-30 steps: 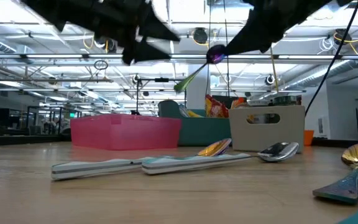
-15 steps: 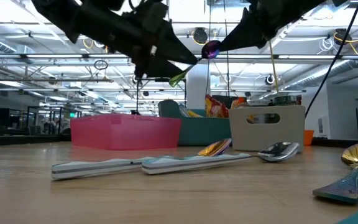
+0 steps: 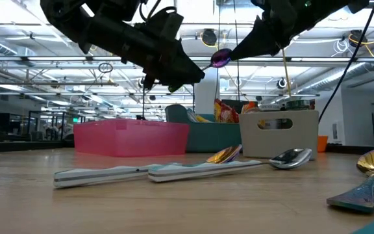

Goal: Pick & Place Food Item
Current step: Put the purple spoon into the red bin

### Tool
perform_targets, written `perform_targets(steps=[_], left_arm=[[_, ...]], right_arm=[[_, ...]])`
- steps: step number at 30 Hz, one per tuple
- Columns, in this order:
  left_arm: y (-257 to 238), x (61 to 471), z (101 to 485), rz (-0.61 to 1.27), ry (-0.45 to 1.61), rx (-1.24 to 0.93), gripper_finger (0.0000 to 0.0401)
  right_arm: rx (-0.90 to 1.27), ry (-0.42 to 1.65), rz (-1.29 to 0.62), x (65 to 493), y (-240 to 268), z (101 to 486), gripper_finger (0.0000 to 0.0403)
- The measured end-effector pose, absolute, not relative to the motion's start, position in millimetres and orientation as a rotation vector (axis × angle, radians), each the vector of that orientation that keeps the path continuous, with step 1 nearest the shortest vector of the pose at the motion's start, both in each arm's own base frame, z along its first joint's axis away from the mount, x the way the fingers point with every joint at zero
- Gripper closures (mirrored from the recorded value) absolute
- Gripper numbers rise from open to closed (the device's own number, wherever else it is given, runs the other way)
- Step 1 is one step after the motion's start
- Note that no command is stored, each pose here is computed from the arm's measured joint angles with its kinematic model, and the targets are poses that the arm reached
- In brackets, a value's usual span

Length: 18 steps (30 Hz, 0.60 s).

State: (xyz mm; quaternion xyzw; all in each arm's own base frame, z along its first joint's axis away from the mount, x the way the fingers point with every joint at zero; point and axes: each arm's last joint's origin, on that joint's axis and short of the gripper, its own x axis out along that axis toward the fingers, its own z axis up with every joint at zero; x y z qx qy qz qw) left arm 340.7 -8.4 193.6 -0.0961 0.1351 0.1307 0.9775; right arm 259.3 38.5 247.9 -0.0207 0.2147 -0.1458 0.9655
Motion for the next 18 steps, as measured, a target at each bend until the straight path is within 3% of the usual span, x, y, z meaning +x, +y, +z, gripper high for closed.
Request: perform_targets(steps=[3,10,18], left_arm=[[-7.8,339.5,198.4,0.196,0.274,-0.124,0.0384],[-3.6,329.0,206.6,0.196,0.177,-0.09,0.0394],[25.0,275.6,181.3,0.308,-0.047,-0.245,0.0395]], right_arm=[[-0.044,0.431,-0.307,259.3,38.1,248.1,0.0403],[-0.046,0.434,-0.311,258.8,37.9,248.1,0.039],[-0.024,0.45,-0.288,258.5,38.9,246.0,0.0373]])
